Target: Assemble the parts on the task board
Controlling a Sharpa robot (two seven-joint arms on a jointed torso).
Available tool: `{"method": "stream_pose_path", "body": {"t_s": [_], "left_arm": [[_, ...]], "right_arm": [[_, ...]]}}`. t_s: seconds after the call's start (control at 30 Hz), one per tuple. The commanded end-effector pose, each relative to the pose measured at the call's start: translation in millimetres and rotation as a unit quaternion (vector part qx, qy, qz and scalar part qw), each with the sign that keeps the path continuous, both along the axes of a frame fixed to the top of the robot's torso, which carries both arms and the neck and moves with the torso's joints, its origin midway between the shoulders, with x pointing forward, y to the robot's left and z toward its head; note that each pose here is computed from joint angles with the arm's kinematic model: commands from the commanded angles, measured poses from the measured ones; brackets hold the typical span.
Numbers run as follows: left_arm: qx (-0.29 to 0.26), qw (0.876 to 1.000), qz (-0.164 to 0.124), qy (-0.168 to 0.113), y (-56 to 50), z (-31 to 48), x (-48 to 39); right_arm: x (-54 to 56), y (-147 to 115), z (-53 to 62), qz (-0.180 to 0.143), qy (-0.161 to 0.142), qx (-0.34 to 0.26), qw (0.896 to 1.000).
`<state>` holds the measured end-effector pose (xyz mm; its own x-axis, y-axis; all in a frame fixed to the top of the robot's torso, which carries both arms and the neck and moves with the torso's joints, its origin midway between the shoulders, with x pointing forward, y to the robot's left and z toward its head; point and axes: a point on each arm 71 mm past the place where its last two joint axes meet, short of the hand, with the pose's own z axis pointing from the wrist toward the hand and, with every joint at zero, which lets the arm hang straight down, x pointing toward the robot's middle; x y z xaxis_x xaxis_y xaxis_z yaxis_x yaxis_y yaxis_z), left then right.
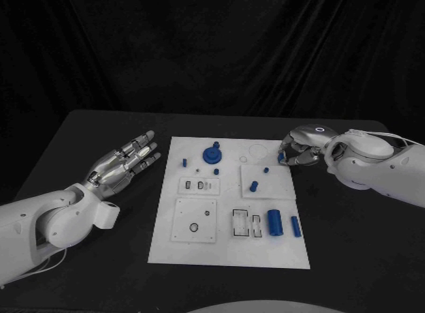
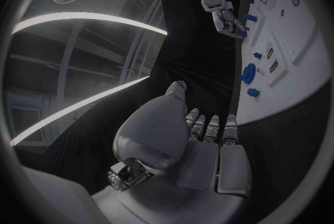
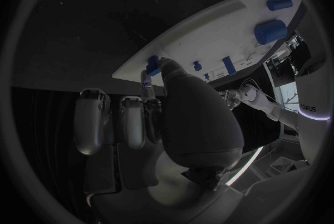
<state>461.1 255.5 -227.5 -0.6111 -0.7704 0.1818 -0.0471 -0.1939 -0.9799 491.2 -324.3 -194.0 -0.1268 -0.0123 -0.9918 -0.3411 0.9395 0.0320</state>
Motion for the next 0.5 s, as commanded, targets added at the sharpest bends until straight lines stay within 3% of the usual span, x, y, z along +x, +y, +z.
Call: {"method": "stream_pose_path", "body": {"t_s": [0.03,0.33,0.5], "left_arm": [[-0.007,1.0,-0.007,-0.001,-2.0,0.4,-0.8],[-0.006,1.0,-0.007,-0.001,-1.5,0.2,-0.9],[-0.005,1.0,-0.004,-0.001,1.2,0.4,-1.5]], "right_arm": [[0.3,-1.1,-0.3,-0.009,-0.005,0.0,1.0],[-0.5,1.1,1.6,-0.002,-0.016,0.007,1.0],[-4.5,8.9,6.5,0.013,-0.041,0.025,0.999]]}}
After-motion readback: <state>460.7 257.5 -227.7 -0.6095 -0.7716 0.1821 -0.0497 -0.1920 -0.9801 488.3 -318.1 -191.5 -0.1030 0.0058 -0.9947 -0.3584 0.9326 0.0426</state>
